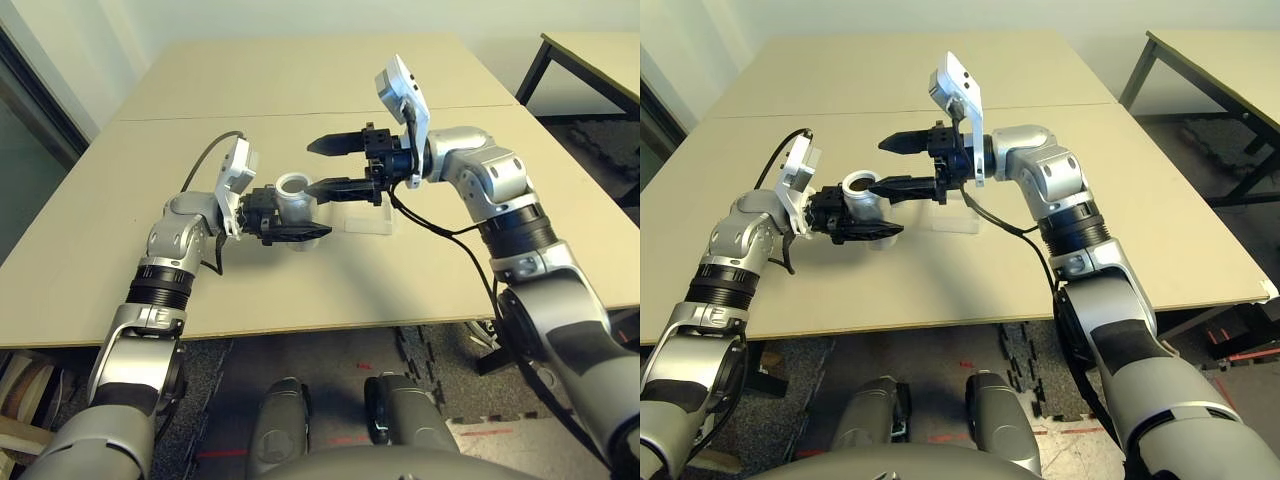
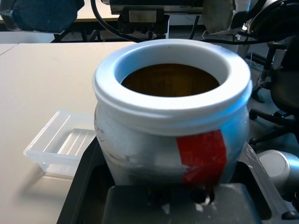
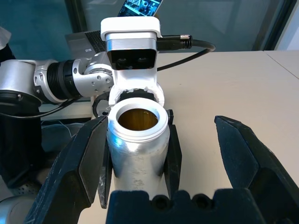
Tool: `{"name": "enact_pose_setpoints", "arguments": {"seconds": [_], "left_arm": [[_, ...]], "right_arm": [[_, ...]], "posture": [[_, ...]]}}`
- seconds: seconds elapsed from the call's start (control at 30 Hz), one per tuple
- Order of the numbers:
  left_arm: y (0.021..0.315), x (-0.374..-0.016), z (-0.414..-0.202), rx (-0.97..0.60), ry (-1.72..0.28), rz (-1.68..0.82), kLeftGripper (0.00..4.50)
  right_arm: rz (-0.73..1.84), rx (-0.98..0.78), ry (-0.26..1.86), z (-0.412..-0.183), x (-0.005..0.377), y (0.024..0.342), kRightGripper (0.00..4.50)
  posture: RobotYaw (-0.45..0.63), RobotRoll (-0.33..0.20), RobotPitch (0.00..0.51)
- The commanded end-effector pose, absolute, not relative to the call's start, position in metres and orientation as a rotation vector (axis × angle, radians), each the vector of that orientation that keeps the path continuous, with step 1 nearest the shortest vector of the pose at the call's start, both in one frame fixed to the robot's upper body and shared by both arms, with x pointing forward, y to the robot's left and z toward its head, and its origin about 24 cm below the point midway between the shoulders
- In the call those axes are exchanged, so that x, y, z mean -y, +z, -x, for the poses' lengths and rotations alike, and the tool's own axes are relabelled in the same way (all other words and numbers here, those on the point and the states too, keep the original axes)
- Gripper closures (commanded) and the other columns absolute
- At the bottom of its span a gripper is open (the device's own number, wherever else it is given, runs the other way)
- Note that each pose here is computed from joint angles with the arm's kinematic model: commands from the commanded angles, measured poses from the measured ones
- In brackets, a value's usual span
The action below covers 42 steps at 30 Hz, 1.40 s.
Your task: Pour the medicine from the bottle into the box.
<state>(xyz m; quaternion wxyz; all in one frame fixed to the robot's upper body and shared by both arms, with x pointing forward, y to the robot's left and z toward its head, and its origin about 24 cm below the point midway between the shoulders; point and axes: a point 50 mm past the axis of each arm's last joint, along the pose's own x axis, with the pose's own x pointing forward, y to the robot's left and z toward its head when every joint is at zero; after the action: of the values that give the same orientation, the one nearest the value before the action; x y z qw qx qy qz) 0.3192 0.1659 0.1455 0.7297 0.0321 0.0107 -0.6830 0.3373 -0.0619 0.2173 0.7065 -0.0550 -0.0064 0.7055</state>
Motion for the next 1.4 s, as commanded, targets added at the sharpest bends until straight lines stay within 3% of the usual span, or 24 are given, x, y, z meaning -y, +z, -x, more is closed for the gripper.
{"name": "enact_pose_setpoints", "arguments": {"seconds": [0.03,0.4,1.2,1.4], "left_arm": [[0.148,-0.166,-0.320,-0.027,-1.511,-0.097,1.71],[0.148,-0.170,-0.321,-0.031,-1.492,-0.105,1.71],[0.138,-0.175,-0.341,-0.048,-1.341,-0.243,1.71],[0.138,-0.181,-0.353,-0.072,-1.255,-0.323,1.71]], "right_arm": [[0.104,0.031,1.562,-0.337,0.063,0.220,0.00],[0.111,0.018,1.501,-0.344,0.073,0.213,0.00],[0.220,-0.113,1.223,-0.348,0.166,0.184,0.00],[0.246,-0.124,1.161,-0.349,0.183,0.181,0.00]], "posture": [[-0.07,0.000,0.038],[-0.07,0.000,0.032],[-0.10,0.000,0.035],[-0.11,0.000,0.062]]}}
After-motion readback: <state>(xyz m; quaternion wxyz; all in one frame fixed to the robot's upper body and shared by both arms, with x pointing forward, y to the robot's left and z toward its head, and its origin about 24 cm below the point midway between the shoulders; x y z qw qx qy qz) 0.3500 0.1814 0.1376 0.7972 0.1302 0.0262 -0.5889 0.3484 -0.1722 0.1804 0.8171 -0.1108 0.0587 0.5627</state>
